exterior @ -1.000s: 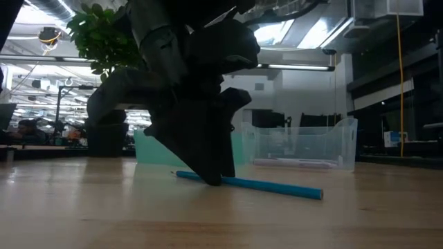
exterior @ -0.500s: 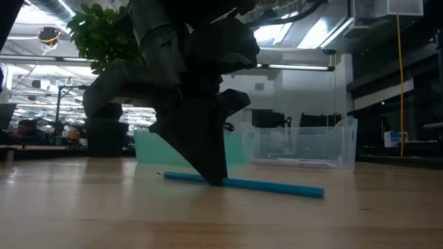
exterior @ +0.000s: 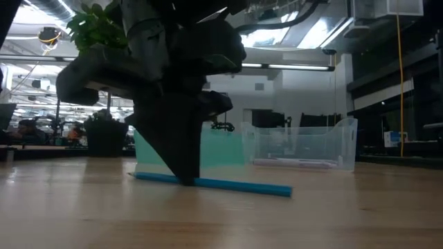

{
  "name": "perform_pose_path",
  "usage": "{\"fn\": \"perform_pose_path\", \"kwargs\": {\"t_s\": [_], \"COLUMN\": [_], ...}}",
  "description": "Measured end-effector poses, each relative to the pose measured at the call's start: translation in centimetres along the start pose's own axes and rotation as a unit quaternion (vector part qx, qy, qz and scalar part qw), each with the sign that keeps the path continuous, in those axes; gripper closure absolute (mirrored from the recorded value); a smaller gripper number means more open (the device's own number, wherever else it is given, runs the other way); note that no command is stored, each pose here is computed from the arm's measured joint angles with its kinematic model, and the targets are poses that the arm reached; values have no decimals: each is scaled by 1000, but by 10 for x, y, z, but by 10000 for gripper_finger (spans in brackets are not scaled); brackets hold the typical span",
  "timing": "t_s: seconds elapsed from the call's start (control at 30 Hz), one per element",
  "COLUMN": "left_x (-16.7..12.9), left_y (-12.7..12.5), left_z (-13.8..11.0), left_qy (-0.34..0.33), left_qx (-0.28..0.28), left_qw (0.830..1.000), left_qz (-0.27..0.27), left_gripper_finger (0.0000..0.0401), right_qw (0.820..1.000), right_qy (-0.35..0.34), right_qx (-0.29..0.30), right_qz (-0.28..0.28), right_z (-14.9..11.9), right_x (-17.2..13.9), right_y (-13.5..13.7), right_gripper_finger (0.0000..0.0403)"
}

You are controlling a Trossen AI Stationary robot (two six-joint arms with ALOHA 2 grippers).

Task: Sort pens & pencils
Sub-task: Put the blue pencil into the blue bin

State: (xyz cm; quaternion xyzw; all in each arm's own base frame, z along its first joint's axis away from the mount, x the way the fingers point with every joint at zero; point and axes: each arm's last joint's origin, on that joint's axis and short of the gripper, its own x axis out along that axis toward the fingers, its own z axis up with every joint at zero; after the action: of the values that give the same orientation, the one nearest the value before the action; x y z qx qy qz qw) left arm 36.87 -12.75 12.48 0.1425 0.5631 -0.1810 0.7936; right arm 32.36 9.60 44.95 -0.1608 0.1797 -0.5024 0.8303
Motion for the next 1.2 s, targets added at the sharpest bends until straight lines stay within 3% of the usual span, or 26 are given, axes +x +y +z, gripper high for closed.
{"fn": "perform_pose_path", "kwargs": {"t_s": [0.63,1.2], "left_x": [-5,-10], "left_y": [-14,-29], "left_z": [-11,-12], "left_qy": [74,101], "left_qx": [-49,-37], "left_qw": [996,992], "left_qz": [6,58], "left_gripper_finger": [392,393], "right_qw": [1000,1000], "right_qy": [1,1], "right_qx": [0,0], "right_qz": [2,1], "right_z": [0,0], "right_x": [0,0], "right_y": [0,0], "right_gripper_finger": [254,254]}}
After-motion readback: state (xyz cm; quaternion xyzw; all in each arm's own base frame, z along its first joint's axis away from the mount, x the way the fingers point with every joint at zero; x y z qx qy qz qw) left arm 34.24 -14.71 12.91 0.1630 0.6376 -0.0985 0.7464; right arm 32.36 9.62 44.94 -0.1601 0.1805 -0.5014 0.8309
